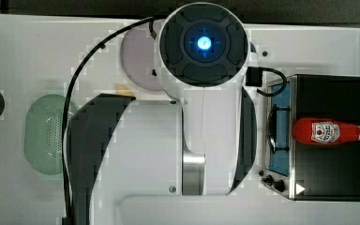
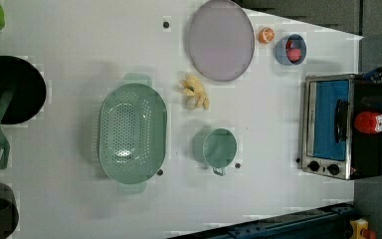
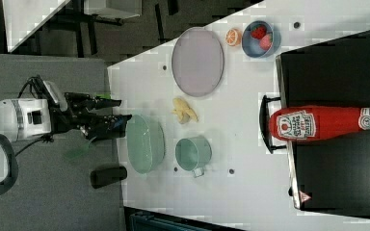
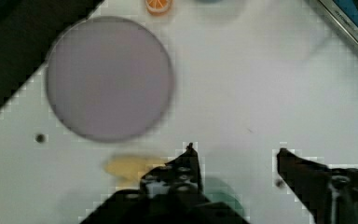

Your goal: Pick Ketchup from oven and place it on table.

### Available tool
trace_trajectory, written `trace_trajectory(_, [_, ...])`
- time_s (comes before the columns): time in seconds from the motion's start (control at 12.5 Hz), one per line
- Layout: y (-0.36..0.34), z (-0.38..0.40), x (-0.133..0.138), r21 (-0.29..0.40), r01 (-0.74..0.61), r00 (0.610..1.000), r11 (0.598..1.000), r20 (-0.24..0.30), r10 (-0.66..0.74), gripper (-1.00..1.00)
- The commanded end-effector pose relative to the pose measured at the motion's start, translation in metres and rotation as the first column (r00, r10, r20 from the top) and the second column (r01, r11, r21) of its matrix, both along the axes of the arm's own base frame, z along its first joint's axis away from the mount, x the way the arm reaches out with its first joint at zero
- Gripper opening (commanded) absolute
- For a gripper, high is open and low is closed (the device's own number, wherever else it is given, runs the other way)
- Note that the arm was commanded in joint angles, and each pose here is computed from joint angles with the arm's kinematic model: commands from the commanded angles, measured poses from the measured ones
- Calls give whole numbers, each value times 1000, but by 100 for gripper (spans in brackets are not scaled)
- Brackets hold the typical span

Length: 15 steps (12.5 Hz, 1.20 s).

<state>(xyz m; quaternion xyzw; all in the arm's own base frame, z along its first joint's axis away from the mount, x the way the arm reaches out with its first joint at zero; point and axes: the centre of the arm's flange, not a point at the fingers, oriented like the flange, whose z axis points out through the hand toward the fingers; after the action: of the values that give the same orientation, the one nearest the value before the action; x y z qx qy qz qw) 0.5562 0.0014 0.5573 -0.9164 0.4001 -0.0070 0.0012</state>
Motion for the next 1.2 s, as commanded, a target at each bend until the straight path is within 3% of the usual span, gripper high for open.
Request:
trace_trajectory(0.08, [-39,95,-107,9,76,997,997,26,-76,58])
trace_trajectory(0.24, [-40,95,-107,10,79,996,997,28,-79,99])
trace_trajectory(0.64, [-118,89,-103,19,218,973,976,76,-219,100])
trace_trajectory(0.96, [-226,44,-103,37,410,911,911,40,-411,100])
trace_trajectory(1.2, [-291,1,-95,12,514,856,858,58,-514,100])
